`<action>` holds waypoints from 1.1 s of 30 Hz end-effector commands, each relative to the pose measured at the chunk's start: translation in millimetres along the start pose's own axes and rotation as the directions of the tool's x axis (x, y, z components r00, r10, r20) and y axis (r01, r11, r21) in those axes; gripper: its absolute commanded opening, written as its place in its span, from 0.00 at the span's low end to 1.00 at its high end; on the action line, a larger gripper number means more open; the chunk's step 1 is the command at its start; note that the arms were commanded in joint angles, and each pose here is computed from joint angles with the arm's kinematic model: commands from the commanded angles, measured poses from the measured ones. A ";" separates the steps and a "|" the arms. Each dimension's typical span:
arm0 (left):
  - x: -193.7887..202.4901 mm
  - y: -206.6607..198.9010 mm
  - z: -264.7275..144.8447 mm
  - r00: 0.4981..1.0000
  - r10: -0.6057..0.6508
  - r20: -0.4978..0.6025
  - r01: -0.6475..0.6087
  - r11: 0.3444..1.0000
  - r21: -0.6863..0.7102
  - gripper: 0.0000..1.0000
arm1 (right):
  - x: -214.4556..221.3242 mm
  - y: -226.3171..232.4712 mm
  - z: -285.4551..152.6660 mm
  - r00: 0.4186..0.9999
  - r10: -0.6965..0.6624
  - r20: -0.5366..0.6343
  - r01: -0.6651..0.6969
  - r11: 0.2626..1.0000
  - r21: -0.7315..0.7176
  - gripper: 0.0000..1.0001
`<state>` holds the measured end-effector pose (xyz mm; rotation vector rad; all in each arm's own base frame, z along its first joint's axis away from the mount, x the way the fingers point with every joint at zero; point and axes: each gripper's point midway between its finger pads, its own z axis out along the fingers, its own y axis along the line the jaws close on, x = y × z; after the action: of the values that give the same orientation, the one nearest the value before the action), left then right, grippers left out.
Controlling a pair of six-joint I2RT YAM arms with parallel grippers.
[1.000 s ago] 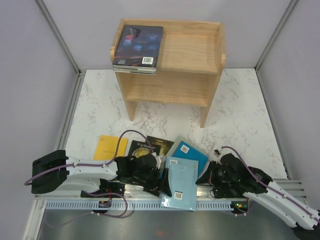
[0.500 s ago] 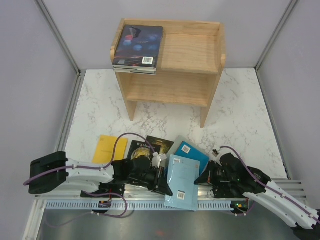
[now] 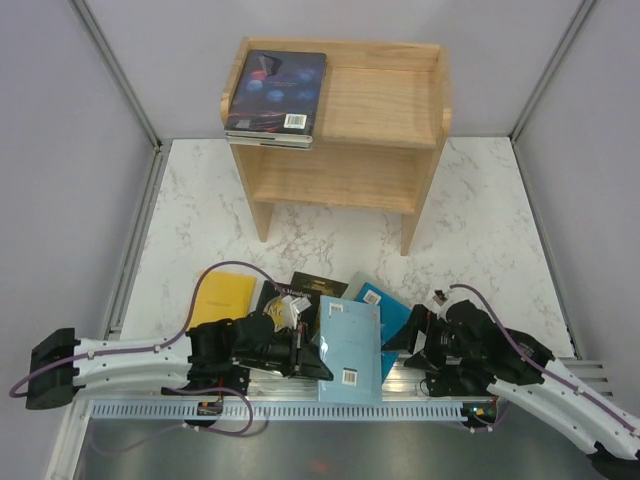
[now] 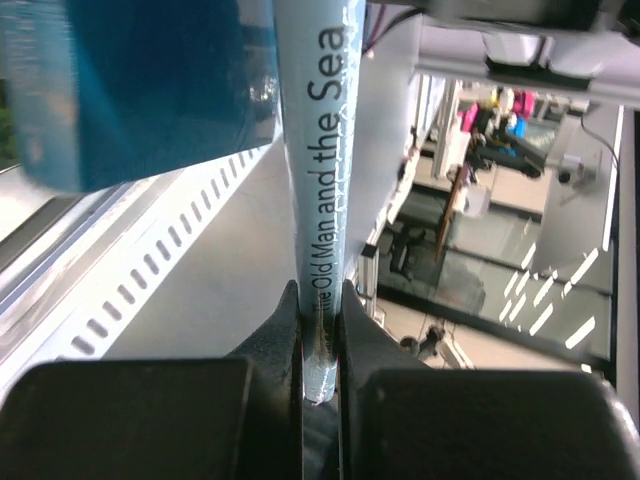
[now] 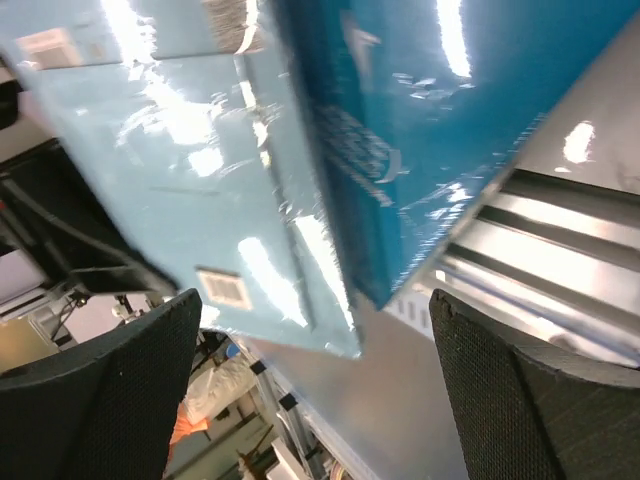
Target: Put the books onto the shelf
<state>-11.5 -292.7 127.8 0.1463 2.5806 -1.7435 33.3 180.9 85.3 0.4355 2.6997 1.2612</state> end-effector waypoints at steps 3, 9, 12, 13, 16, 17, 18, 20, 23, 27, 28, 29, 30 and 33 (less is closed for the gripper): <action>-35.6 -33.7 -35.2 0.978 0.031 0.205 -0.035 0.999 0.016 0.02 | -23.1 81.2 -44.1 0.987 -0.089 0.135 0.105 0.987 -0.118 0.98; -60.4 -70.6 -69.3 0.952 0.020 0.306 -0.053 0.994 0.099 0.02 | -24.2 134.2 -48.9 0.989 -0.090 0.120 0.118 0.959 -0.257 0.98; -73.0 -107.2 -80.1 0.947 0.056 0.317 -0.110 0.982 0.154 0.02 | -26.8 139.6 -42.6 0.989 -0.080 0.121 0.112 0.954 -0.279 0.98; -83.6 -109.6 -78.5 0.943 0.055 0.329 -0.105 0.985 0.136 0.02 | -28.0 138.6 -39.7 0.989 -0.085 0.123 0.116 0.956 -0.269 0.98; -90.6 -138.6 -86.8 0.939 0.106 0.327 -0.169 0.971 0.170 0.02 | -30.2 141.3 -32.2 0.989 -0.084 0.121 0.114 0.955 -0.274 0.98; -90.9 -147.1 -87.2 0.941 0.123 0.315 -0.186 0.966 0.178 0.02 | -31.3 147.6 -32.2 0.988 -0.087 0.126 0.121 0.948 -0.296 0.98; -92.5 -150.6 -87.2 0.942 0.126 0.312 -0.189 0.965 0.182 0.02 | -32.0 150.1 -30.7 0.988 -0.088 0.127 0.123 0.946 -0.301 0.98; -94.5 -158.4 -89.1 0.942 0.131 0.309 -0.200 0.959 0.202 0.02 | -33.8 155.4 -26.3 0.988 -0.097 0.124 0.130 0.946 -0.297 0.98; -95.6 -169.6 -95.1 0.940 0.131 0.314 -0.213 0.947 0.242 0.02 | -35.6 163.0 -22.9 0.984 -0.132 0.121 0.161 0.947 -0.278 0.98; -95.3 -169.4 -97.7 0.942 0.132 0.310 -0.215 0.944 0.251 0.02 | -40.2 173.7 -23.6 0.979 -0.150 0.141 0.184 0.942 -0.279 0.91; -94.4 -167.9 -97.8 0.944 0.126 0.305 -0.208 0.945 0.253 0.02 | -39.9 177.9 -24.8 0.978 -0.153 0.142 0.189 0.938 -0.292 0.80; -94.8 -165.6 -97.0 0.944 0.123 0.305 -0.205 0.945 0.253 0.02 | -39.7 178.6 -24.4 0.979 -0.150 0.139 0.185 0.937 -0.296 0.75; -94.5 -165.6 -99.5 0.942 0.121 0.312 -0.207 0.943 0.259 0.02 | -38.8 180.5 -24.5 0.980 -0.147 0.134 0.182 0.935 -0.305 0.69; -96.0 -159.1 -100.7 0.943 0.101 0.317 -0.191 0.945 0.264 0.02 | -37.0 188.7 -29.0 0.981 -0.142 0.132 0.180 0.920 -0.348 0.45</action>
<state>80.1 -265.1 267.6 -0.0720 2.2801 -1.7399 98.5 256.8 223.1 0.2506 2.3762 1.5025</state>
